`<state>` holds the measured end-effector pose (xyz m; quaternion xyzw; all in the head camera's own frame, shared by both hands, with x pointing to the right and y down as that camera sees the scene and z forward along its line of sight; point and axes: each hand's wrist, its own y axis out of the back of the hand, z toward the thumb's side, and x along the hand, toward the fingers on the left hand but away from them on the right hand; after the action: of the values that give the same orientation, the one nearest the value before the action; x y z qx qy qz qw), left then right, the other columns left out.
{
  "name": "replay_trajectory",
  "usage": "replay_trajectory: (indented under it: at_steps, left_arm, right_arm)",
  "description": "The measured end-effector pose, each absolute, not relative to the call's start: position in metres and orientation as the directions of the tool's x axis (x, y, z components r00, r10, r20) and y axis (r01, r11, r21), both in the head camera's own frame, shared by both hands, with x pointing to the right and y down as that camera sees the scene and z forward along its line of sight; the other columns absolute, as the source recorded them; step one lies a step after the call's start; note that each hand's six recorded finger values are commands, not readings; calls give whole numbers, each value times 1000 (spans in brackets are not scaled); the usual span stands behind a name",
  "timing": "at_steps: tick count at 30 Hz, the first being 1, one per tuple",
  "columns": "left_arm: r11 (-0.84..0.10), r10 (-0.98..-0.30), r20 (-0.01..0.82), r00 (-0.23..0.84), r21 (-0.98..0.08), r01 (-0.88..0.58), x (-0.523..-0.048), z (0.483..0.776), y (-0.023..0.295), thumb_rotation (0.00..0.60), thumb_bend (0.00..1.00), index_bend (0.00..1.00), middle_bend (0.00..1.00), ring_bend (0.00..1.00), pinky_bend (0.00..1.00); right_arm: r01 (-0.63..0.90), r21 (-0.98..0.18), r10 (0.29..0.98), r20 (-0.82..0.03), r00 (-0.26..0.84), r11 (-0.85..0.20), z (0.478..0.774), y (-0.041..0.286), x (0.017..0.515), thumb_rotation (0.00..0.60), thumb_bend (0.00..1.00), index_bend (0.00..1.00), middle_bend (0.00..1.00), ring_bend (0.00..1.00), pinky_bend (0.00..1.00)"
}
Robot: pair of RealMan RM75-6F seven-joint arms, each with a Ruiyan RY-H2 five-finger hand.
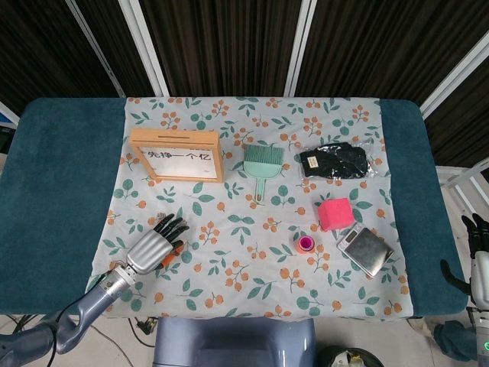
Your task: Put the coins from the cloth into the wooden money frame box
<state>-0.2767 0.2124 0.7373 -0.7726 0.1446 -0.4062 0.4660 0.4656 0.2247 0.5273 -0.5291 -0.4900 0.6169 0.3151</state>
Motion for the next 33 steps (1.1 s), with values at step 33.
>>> replay_trajectory:
  at_steps: [33]
  left_arm:
    - [-187,-826,126,550,-981,-57,-278,555,56,600,462,726,213,0,75]
  right_arm:
    - [126,-942,913,-332,-238,-310,526,225,464,600,395,90,26,0,0]
